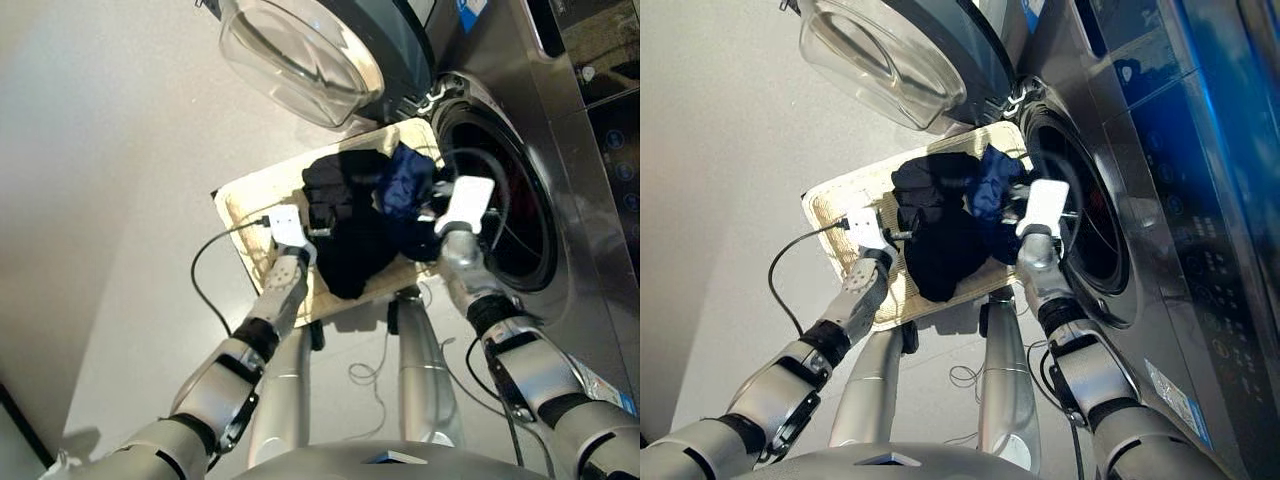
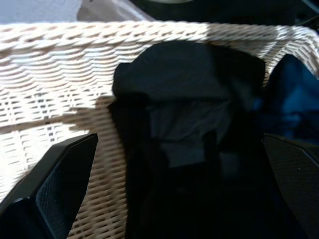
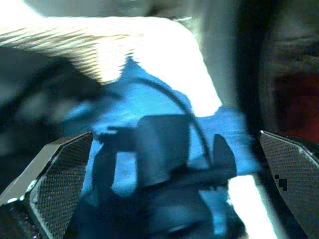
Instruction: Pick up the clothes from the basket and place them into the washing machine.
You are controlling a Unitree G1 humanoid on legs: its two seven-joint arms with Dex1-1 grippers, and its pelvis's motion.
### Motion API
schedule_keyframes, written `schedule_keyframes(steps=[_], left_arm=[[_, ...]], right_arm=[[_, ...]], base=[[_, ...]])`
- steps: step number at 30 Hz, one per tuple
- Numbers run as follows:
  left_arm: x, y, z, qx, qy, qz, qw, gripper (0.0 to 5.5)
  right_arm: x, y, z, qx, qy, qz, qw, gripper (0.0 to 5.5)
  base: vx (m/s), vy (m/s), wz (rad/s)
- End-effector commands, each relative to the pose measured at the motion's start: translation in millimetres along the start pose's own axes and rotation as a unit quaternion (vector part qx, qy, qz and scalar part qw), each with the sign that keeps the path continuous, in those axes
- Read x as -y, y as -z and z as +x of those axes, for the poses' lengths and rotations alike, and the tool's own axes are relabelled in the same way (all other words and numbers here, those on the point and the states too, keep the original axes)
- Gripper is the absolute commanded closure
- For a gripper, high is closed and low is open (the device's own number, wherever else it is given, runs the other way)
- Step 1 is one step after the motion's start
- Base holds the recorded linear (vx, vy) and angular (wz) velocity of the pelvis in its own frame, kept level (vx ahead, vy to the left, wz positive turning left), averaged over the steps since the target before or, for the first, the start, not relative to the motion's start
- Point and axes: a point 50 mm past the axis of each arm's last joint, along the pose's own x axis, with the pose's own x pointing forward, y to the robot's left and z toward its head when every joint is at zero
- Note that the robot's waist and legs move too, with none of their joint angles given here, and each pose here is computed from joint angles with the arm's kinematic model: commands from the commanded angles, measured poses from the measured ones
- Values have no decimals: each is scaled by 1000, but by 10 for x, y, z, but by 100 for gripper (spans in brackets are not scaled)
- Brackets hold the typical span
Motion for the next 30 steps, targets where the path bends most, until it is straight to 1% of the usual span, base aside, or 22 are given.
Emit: schedule_keyframes(steps=[1,3,8,9,11,12,14,15,18,21,22,23,24,25,26,30], left_arm=[[67,-176,74,38,22,5,999,0],[116,-138,100,27,24,16,999,0],[135,-125,147,17,16,30,999,0],[129,-105,168,8,9,42,999,0],[138,-113,184,7,9,50,999,0],[124,-110,204,2,-2,62,998,0],[135,-129,219,4,-4,62,998,0],[123,-142,242,3,-14,70,997,0],[104,-155,273,-1,-30,77,997,0],[37,-113,268,-16,-52,77,996,0],[-11,-86,265,-26,-68,76,994,188],[-25,-92,269,-26,-73,74,994,319],[-56,-73,262,-33,-78,78,993,405],[-104,-40,248,-41,-91,78,992,550],[-103,-40,248,-41,-91,78,992,550],[-227,86,163,-63,-110,60,990,550]], right_arm=[[-96,-363,96,89,-33,-37,995,0],[-149,-409,46,115,-51,-70,990,0],[-192,-533,12,153,-56,-83,983,0],[-215,-616,-3,175,-56,-85,979,0],[-215,-639,-8,180,-54,-82,979,0],[-229,-749,-27,208,-51,-81,973,0],[-232,-771,-29,212,-49,-77,973,0],[-239,-910,-39,241,-42,-67,967,0],[-270,-1103,-60,282,-45,-56,957,0],[-270,-1243,-86,311,-46,-47,948,0],[-272,-1272,-91,317,-45,-43,946,0],[-272,-1282,-97,319,-45,-38,946,0],[-265,-1273,-99,316,-44,-30,947,0],[-252,-1252,-101,311,-40,-25,949,0],[-252,-1251,-101,311,-40,-25,949,0],[-209,-1083,-106,277,-39,-18,960,0]], base=[[0,0,0],[0,0,0],[0,0,0],[0,0,0],[0,0,0],[0,0,0],[0,0,0],[0,0,0],[0,0,0],[-2,-18,-30],[0,0,0],[0,0,0],[0,0,0],[0,0,0],[0,0,0],[7,-13,-10]])
